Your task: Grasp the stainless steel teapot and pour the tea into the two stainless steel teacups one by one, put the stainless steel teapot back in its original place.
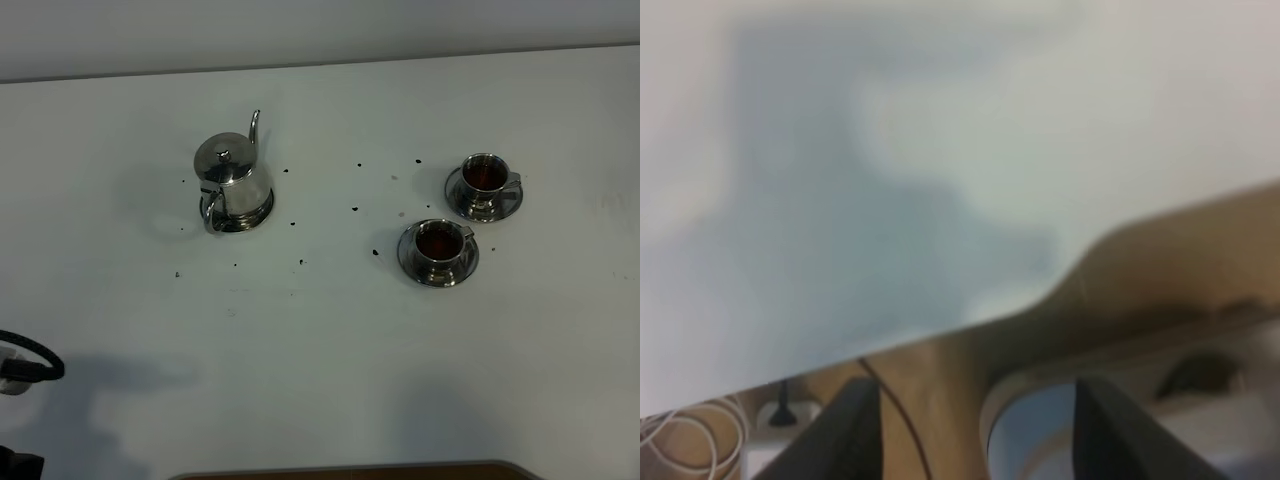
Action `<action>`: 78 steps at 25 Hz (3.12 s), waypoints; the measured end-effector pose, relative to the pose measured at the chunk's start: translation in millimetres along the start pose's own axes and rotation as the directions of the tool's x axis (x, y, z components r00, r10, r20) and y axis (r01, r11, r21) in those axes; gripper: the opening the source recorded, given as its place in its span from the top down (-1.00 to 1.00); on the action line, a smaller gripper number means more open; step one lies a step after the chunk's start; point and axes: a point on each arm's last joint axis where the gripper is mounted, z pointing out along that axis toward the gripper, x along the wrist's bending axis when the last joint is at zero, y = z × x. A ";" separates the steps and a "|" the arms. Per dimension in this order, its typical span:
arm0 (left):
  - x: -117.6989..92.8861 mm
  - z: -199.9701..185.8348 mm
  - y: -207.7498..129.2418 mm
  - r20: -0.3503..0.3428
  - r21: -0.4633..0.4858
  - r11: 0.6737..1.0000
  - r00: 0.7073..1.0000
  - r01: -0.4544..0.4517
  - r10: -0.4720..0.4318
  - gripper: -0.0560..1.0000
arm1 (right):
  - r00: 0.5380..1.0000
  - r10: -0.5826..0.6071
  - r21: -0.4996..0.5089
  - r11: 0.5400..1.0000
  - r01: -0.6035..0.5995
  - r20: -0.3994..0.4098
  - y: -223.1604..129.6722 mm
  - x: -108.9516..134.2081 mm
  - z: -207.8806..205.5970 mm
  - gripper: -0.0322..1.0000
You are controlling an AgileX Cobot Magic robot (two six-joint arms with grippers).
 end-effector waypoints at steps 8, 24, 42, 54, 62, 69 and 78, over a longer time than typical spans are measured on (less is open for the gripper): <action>6.6 -16.9 -15.6 -0.060 -0.171 0.978 0.989 0.122 -0.134 -0.02 | 1.000 0.000 0.000 1.000 0.000 0.000 0.0 0.0 0.0 0.13; 1.0 -34.8 -44.2 -0.075 -0.411 0.904 0.984 0.114 -0.158 -0.02 | 1.000 0.000 0.000 1.000 0.000 0.000 0.0 0.0 0.0 0.13; -2.9 -42.2 -61.6 -0.083 -0.537 0.839 0.983 0.094 -0.164 -0.02 | 1.000 0.000 0.000 1.000 0.000 0.000 0.0 0.0 0.0 0.13; -3.1 -42.2 -61.6 -0.092 -0.538 0.837 0.980 0.102 -0.179 -0.02 | 1.000 0.000 0.000 1.000 0.000 0.000 0.0 0.0 0.0 0.13; -3.1 -42.2 -61.6 -0.092 -0.538 0.837 0.980 0.103 -0.179 -0.02 | 1.000 0.000 0.000 1.000 0.000 0.000 0.0 0.0 0.0 0.13; -3.1 -42.2 -61.6 -0.092 -0.538 0.837 0.980 0.103 -0.179 -0.02 | 1.000 0.000 0.000 1.000 0.000 0.000 0.0 0.0 0.0 0.13; -3.1 -42.2 -61.6 -0.092 -0.538 0.837 0.980 0.103 -0.179 -0.02 | 1.000 0.000 0.000 1.000 0.000 0.000 0.0 0.0 0.0 0.13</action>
